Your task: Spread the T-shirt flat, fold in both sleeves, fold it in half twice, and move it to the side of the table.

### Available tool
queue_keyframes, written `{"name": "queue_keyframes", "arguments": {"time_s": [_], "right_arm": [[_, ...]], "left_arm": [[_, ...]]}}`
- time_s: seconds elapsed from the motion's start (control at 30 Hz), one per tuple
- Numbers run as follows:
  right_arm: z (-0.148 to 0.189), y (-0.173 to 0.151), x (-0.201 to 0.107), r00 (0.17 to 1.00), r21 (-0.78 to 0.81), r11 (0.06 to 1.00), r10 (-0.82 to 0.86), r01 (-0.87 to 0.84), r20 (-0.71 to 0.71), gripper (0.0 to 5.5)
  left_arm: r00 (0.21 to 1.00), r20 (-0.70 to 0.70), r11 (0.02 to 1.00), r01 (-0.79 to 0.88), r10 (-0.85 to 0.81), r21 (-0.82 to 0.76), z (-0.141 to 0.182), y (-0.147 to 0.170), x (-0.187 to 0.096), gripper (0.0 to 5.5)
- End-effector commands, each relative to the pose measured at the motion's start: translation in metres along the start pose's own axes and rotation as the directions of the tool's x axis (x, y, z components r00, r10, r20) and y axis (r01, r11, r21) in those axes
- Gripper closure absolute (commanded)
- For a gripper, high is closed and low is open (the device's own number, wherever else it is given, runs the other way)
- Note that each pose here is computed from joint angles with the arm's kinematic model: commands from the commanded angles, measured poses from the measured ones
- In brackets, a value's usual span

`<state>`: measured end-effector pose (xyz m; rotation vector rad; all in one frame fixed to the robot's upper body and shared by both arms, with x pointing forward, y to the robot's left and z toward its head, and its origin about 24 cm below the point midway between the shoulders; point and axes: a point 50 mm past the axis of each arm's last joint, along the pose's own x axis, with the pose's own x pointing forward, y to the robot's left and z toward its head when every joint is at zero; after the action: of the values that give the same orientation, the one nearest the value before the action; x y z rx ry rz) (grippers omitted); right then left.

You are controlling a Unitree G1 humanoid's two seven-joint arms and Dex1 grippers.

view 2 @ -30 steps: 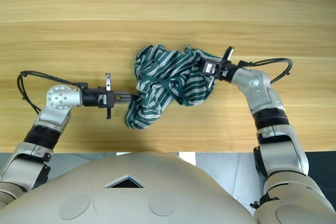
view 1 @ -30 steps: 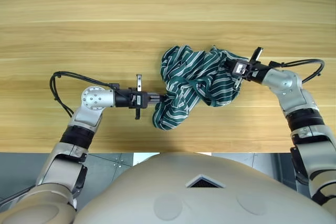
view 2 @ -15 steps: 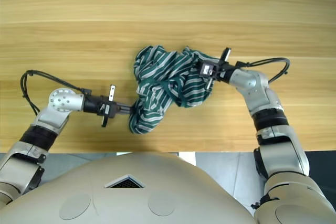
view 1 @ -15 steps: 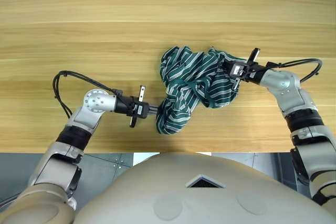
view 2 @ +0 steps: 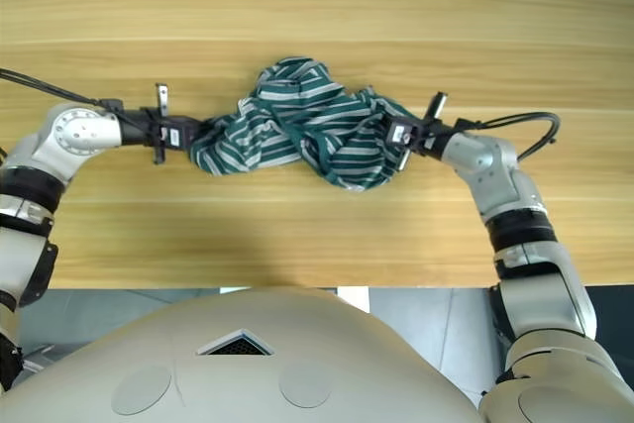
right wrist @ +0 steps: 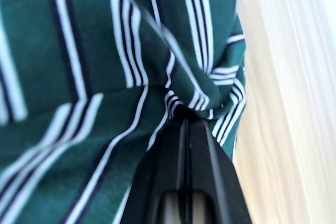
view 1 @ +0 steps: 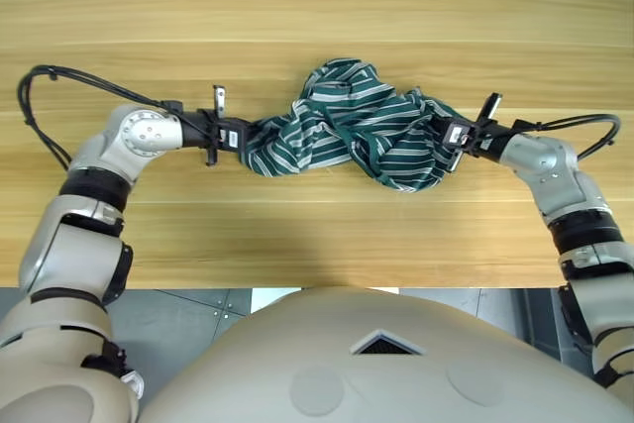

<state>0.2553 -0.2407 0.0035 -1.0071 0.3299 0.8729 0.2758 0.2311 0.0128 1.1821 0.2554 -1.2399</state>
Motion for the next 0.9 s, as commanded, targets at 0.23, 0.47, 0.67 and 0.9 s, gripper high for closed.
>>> {"name": "queue_keyframes", "arguments": {"time_s": [0.23, 0.47, 0.67, 0.9], "right_arm": [[-0.039, 0.013, -0.017, 0.982, 0.081, 0.996, 0.053, -0.039, -0.181, 5.5], [-0.043, 0.006, -0.016, 0.98, 0.094, 0.995, 0.044, -0.026, -0.195, 5.5], [-0.033, 0.004, -0.005, 0.987, 0.076, 0.997, 0.043, -0.031, -0.153, 5.5], [-0.022, 0.007, 0.004, 0.993, 0.055, 0.997, 0.067, -0.061, -0.102, 5.5]], "left_arm": [[0.901, -0.427, 0.995, -0.091, 0.071, -0.027, -0.056, 0.009, -0.021, 5.46], [0.844, -0.504, 0.973, -0.23, 0.182, -0.034, -0.063, 0.02, -0.026, 5.46], [0.855, -0.384, 0.91, -0.407, 0.349, -0.08, -0.047, 0.051, -0.023, 5.46], [0.839, -0.15, 0.748, -0.536, 0.523, -0.391, -0.033, 0.089, -0.054, 5.46]]}}
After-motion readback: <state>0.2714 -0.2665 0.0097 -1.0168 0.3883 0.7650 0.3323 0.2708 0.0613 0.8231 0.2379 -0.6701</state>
